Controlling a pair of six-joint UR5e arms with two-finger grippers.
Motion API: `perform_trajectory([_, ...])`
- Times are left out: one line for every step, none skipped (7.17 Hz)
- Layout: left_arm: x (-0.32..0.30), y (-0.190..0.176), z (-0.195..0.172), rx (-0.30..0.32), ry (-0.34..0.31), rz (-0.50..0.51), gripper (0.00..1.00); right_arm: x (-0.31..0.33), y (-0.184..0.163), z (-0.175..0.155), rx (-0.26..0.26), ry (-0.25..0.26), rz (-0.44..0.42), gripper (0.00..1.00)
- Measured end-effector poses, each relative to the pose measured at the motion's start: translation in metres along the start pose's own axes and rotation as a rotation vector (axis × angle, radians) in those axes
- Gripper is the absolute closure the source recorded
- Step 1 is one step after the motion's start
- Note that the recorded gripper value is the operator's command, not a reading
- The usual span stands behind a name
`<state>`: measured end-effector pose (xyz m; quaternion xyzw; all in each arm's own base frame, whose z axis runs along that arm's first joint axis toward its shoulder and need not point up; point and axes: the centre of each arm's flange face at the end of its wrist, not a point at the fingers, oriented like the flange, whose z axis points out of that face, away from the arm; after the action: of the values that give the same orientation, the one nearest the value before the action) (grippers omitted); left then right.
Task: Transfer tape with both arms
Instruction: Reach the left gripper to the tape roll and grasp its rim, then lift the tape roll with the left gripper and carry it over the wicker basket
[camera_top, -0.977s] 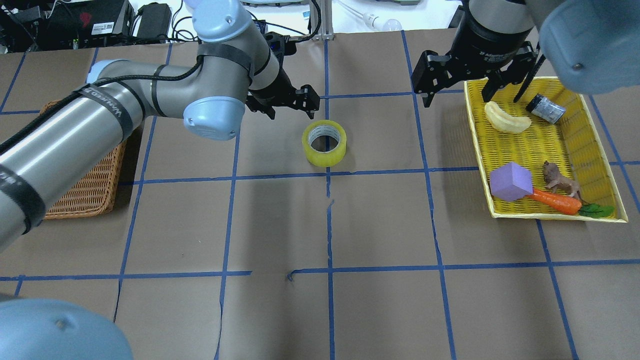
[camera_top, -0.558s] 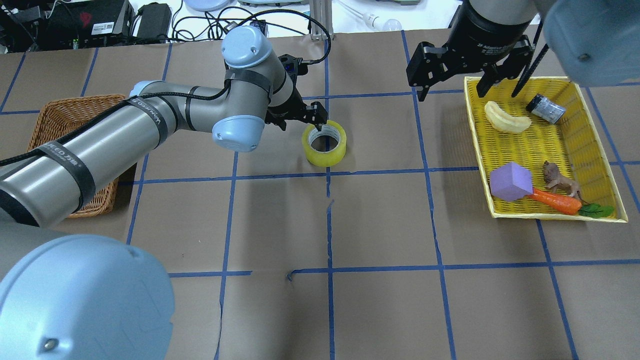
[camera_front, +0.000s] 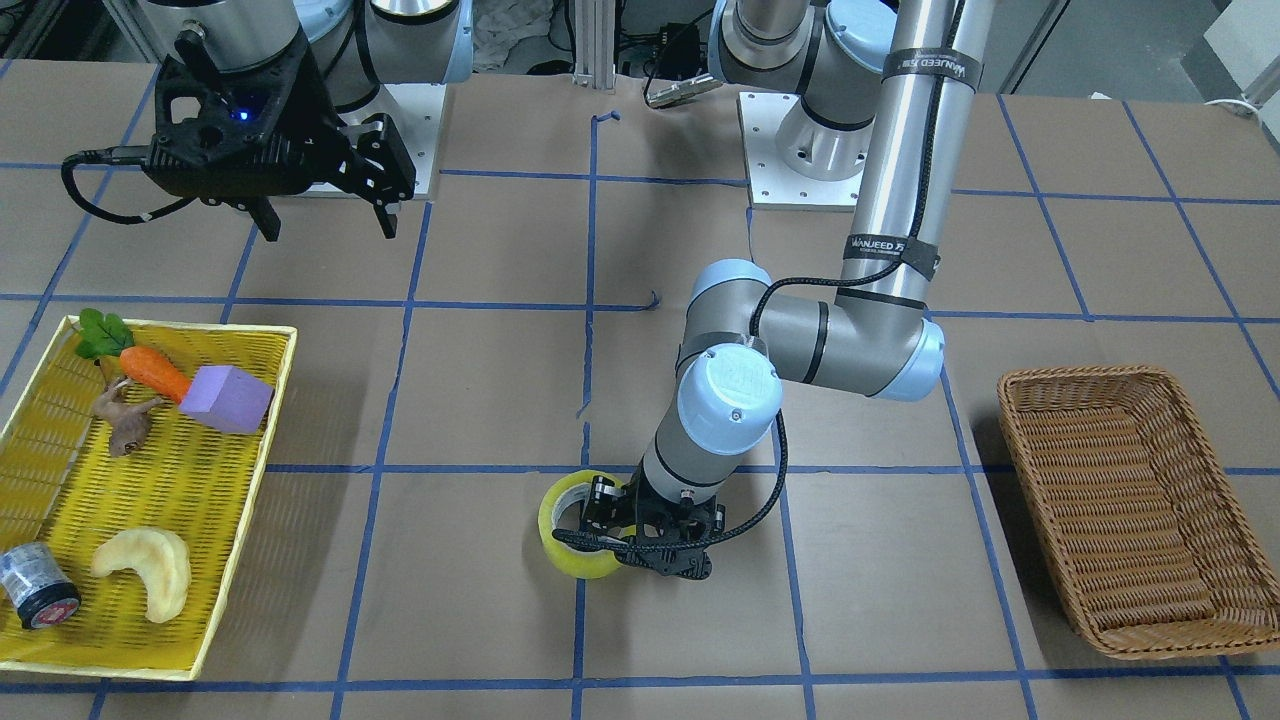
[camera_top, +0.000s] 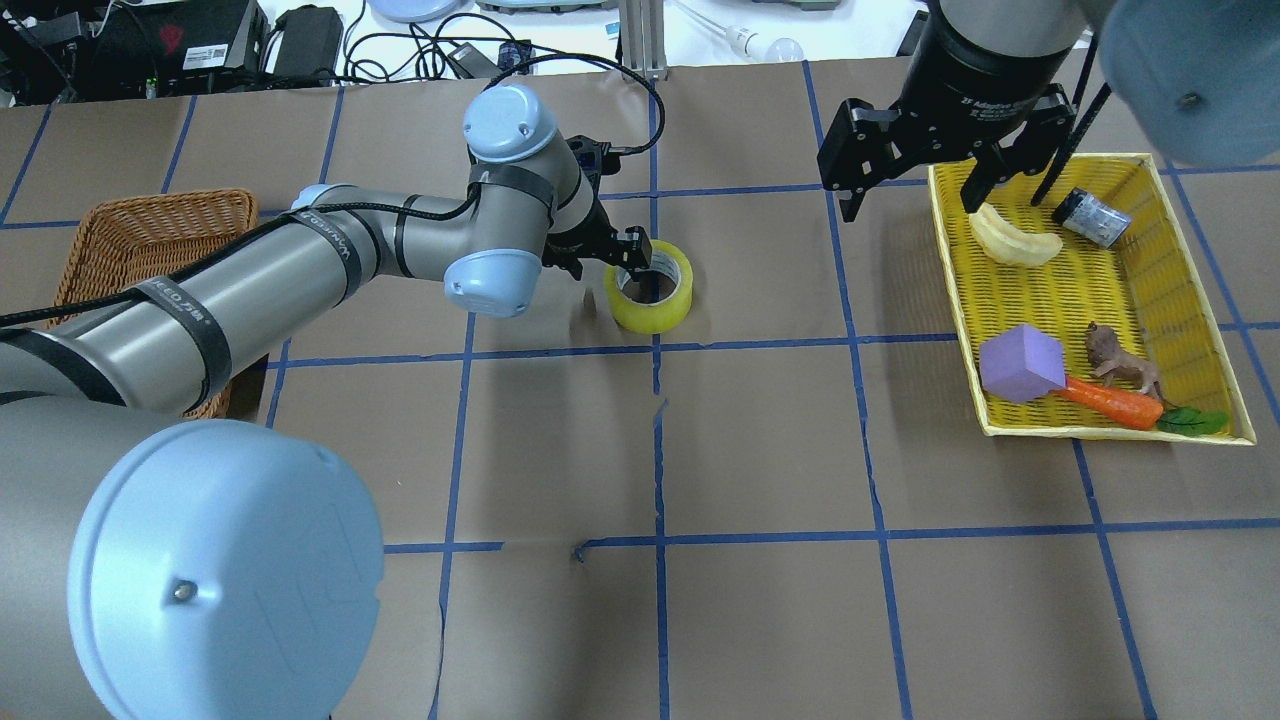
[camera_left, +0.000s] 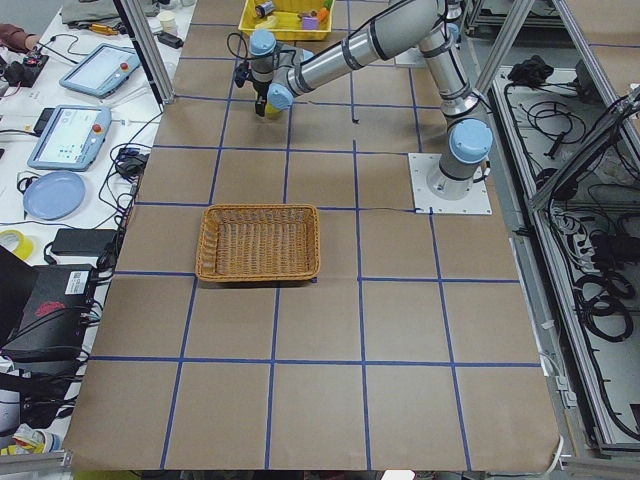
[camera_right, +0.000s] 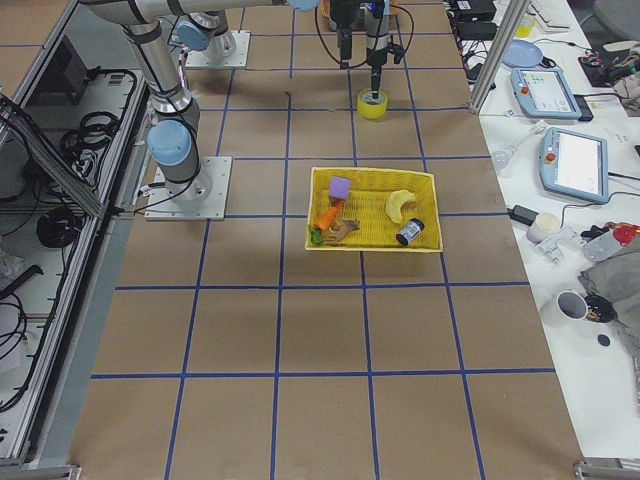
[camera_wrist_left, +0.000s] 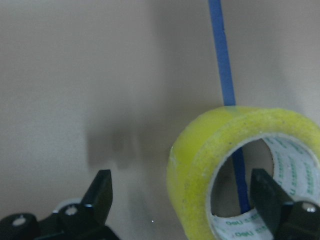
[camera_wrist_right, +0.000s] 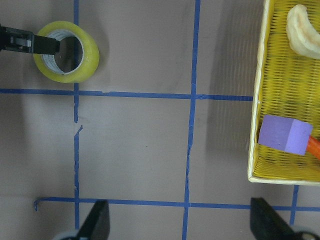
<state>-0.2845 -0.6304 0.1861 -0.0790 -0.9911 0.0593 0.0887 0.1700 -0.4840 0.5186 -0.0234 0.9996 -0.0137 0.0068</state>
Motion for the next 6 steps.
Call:
perform_trajectory([-0.002,0.002,0.001,-0.015,-0.028,-0.01,1.0,0.0,0.001,0.001,-0.003,0.001,0.0,0.0])
perform_trajectory([-0.005,0.005,0.001,-0.041,-0.06,-0.015,1.0,0.0,0.001,0.002,-0.004,0.002,0.0,0.0])
perform_trajectory([-0.006,0.007,-0.002,-0.06,-0.079,-0.015,1.0,0.0,0.001,0.002,-0.004,0.002,0.0,0.0])
perform_trajectory([-0.007,0.006,-0.01,-0.06,-0.091,-0.002,1.0,0.0,0.001,0.003,-0.004,0.003,0.0,0.0])
perform_trajectory([-0.016,0.001,-0.03,-0.054,-0.115,0.013,1.0,0.001,0.001,0.003,-0.006,0.005,0.0,0.0])
perform_trajectory([-0.042,-0.007,-0.063,-0.045,-0.142,-0.008,1.0,0.001,0.001,0.004,-0.008,0.006,-0.001,0.0])
